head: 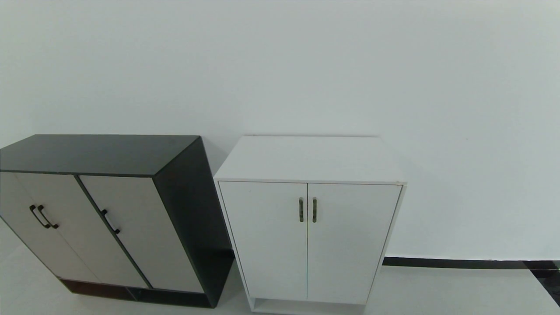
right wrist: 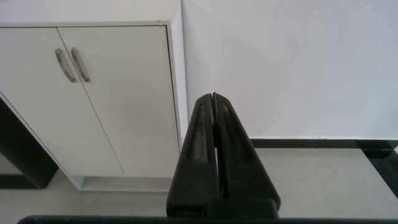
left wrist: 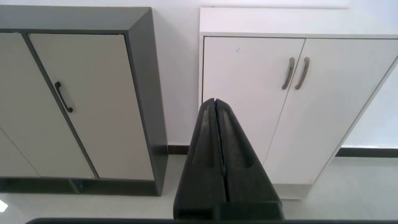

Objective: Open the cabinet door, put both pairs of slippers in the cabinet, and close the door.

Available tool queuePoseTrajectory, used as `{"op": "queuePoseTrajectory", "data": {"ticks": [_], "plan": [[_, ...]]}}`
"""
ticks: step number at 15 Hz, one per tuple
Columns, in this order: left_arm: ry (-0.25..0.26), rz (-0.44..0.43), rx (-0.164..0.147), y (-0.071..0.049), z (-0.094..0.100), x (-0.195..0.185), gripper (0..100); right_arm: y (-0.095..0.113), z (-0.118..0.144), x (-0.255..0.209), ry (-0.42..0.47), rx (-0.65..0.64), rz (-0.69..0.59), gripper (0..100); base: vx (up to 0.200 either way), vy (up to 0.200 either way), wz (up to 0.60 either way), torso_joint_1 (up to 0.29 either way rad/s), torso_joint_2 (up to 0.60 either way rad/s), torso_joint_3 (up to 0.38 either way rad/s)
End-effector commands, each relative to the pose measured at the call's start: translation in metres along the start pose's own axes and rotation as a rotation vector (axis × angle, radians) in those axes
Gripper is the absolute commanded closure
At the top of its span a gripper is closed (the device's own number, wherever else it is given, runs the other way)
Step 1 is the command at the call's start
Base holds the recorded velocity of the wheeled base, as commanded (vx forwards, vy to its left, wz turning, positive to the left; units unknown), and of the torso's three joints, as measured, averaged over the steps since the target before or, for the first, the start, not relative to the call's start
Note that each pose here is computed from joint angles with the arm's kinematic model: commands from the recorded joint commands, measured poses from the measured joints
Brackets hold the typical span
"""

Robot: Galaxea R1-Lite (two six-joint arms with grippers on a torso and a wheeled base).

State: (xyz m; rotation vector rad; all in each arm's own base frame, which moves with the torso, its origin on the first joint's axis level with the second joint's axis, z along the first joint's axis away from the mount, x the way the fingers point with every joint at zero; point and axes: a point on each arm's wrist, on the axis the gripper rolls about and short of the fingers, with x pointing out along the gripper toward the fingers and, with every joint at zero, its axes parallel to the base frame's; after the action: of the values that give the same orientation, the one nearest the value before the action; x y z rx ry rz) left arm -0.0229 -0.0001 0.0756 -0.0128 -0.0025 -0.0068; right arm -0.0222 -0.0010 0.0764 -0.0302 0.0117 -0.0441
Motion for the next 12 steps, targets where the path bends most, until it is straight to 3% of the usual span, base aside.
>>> {"op": "queuePoseTrajectory", "data": {"ticks": [1, 12], "plan": [[0.001, 0.001, -0.001, 0.0000, 0.0001, 0.0001, 100, 0.0000, -0.0004, -0.0008, -0.009, 0.000, -0.002, 100, 0.000, 0.000, 0.00, 0.000, 0.00, 0.000], [0.001, 0.001, 0.000, 0.0000, 0.0001, 0.0001, 100, 0.0003, -0.0009, -0.0005, -0.010, 0.033, 0.010, 100, 0.000, 0.000, 0.00, 0.000, 0.00, 0.000]]}}
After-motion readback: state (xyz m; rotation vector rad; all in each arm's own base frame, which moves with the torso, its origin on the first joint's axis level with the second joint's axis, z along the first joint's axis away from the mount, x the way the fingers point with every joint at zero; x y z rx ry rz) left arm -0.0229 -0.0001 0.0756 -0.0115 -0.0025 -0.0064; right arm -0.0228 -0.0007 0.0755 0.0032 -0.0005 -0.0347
